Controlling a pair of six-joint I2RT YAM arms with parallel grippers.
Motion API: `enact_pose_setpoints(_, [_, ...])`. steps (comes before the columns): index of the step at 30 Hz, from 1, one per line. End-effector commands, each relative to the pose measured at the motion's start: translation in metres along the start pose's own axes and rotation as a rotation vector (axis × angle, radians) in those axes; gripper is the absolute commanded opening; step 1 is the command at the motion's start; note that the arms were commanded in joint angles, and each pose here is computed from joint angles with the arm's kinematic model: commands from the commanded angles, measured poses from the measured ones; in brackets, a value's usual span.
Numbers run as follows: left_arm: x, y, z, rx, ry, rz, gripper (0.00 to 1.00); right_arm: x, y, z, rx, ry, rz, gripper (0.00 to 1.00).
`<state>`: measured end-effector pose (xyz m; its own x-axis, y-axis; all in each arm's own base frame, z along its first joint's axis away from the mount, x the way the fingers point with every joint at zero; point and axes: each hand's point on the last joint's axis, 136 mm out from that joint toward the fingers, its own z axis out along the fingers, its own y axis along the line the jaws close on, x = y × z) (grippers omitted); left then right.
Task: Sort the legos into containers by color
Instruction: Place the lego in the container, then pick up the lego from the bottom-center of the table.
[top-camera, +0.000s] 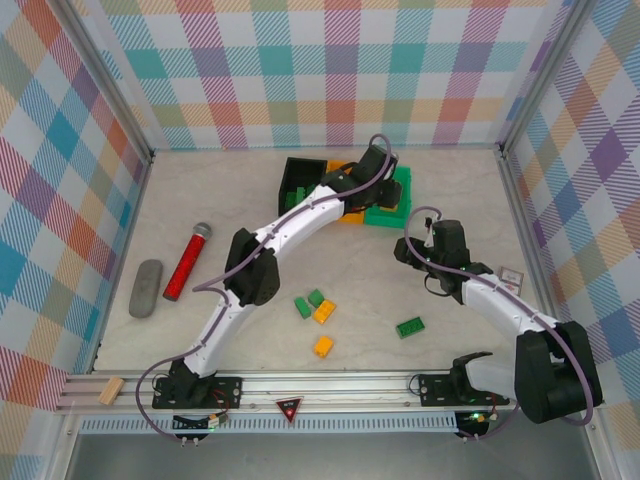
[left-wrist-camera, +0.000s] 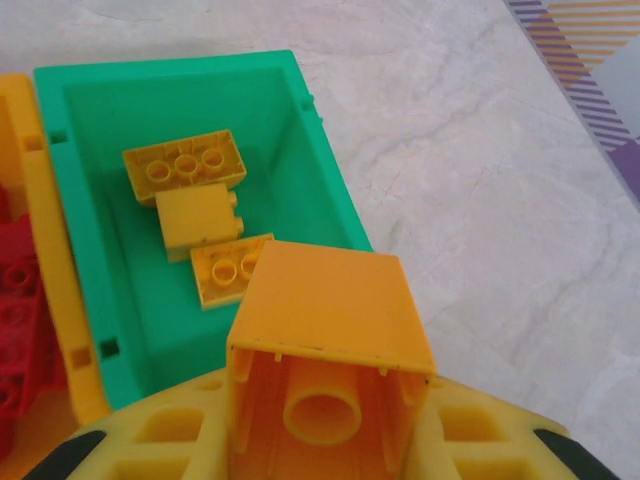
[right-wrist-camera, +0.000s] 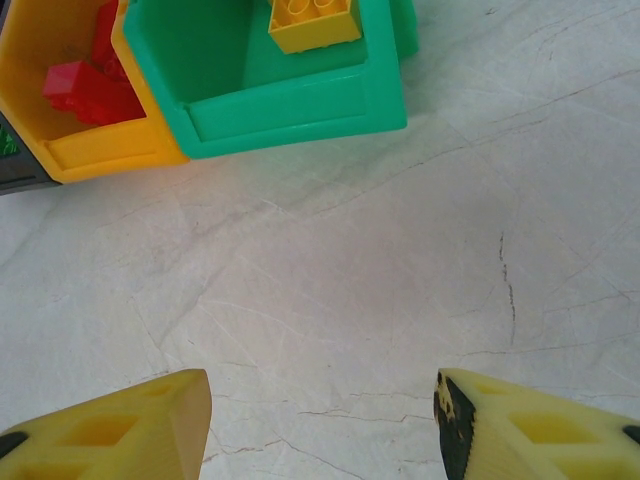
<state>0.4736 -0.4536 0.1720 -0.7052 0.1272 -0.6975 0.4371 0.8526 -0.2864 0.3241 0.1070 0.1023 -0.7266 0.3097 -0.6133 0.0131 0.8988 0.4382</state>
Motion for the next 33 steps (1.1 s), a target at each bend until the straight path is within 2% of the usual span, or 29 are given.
enact_pose_setpoints(1, [-0.016, 0.002, 0.01, 0.057, -0.044, -0.023, 0.21, -0.002, 0.004, -0.003, -0.034, -0.031, 0.025, 0.62])
enact_pose_setpoints(3, [-0.014, 0.007, 0.019, 0.051, -0.051, -0.024, 0.24, -0.002, 0.005, -0.002, -0.041, -0.025, 0.028, 0.62])
enact_pose_setpoints(4, [-0.013, 0.009, 0.022, 0.047, -0.049, -0.025, 0.31, -0.001, 0.005, -0.001, -0.042, -0.021, 0.03, 0.62])
enact_pose_setpoints(6, [-0.012, 0.013, 0.023, 0.045, -0.04, -0.039, 0.62, 0.0, 0.005, 0.0, -0.043, -0.016, 0.031, 0.62])
enact_pose_setpoints(7, [-0.011, 0.014, 0.021, 0.044, -0.034, -0.045, 0.71, 0.0, 0.006, 0.0, -0.044, -0.015, 0.031, 0.62])
enact_pose_setpoints(8, [-0.012, 0.013, 0.018, 0.048, -0.03, -0.044, 0.76, 0.0, 0.006, 0.0, -0.046, -0.015, 0.031, 0.62])
enact_pose_setpoints(14, [-0.009, 0.009, -0.018, 0.077, -0.036, -0.033, 0.79, 0.001, 0.007, 0.002, -0.053, -0.006, 0.03, 0.62])
enact_pose_setpoints(21, [0.018, 0.02, -0.092, 0.117, -0.125, -0.097, 0.79, 0.006, 0.02, 0.007, -0.128, 0.027, 0.016, 0.62])
enact_pose_setpoints(27, [0.07, 0.05, -0.121, 0.079, -0.036, -0.096, 0.75, 0.021, 0.056, 0.017, -0.268, 0.118, -0.081, 0.61])
enact_pose_setpoints(33, [0.106, 0.106, -0.141, 0.032, 0.003, -0.21, 0.74, 0.058, 0.101, 0.017, -0.387, 0.245, -0.218, 0.61])
